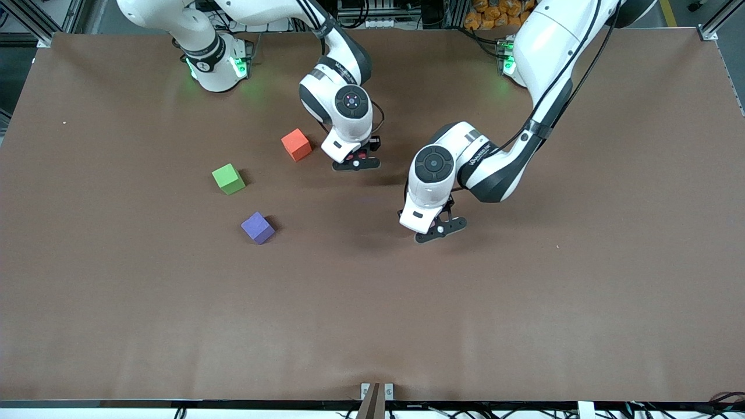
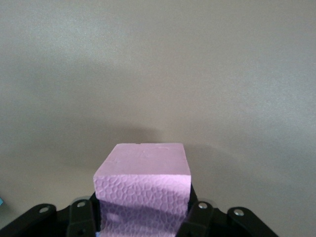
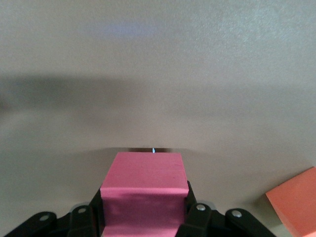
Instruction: Arrange blocks into number 1
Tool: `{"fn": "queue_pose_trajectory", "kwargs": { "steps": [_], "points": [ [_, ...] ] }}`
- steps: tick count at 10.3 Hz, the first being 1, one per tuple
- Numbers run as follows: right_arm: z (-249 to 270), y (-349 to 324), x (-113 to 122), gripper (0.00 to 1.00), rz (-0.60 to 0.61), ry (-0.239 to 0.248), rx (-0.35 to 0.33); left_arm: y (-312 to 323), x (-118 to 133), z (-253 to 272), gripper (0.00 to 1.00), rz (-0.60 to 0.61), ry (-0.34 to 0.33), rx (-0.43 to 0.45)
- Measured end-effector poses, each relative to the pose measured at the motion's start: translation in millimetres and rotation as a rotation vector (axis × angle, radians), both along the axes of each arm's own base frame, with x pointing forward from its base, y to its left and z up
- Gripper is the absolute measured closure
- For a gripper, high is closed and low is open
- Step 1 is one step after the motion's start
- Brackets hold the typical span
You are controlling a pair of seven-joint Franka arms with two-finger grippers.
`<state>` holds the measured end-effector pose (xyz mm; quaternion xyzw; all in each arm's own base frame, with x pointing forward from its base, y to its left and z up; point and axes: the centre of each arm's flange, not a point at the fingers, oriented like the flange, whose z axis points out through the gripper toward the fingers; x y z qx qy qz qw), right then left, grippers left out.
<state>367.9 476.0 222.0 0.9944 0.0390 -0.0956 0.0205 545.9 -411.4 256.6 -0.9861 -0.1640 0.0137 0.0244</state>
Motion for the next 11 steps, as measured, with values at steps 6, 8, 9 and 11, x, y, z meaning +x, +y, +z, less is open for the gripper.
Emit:
{"fn": "queue_pose_trajectory", "kwargs": {
  "steps": [6,8,9,11],
  "points": [
    [-6.4,1.1,-9.4,0.40,-0.019,-0.003,-0.007,-1.2,-1.3,-0.4,0.41,-0.003,0.001,0.000],
    [-6.4,4.0,-10.6,0.40,-0.023,-0.014,0.004,-2.6,-2.4,-0.4,0.41,-0.005,0.002,0.000],
    [-6.5,4.2,-10.5,0.40,-0.026,-0.016,0.005,-3.0,-2.8,-0.4,0.41,-0.006,0.002,0.000],
    [-6.6,4.2,-10.6,0.40,-0.031,-0.016,0.004,-3.1,-2.9,-0.5,0.41,-0.006,0.002,0.000]
  ]
}}
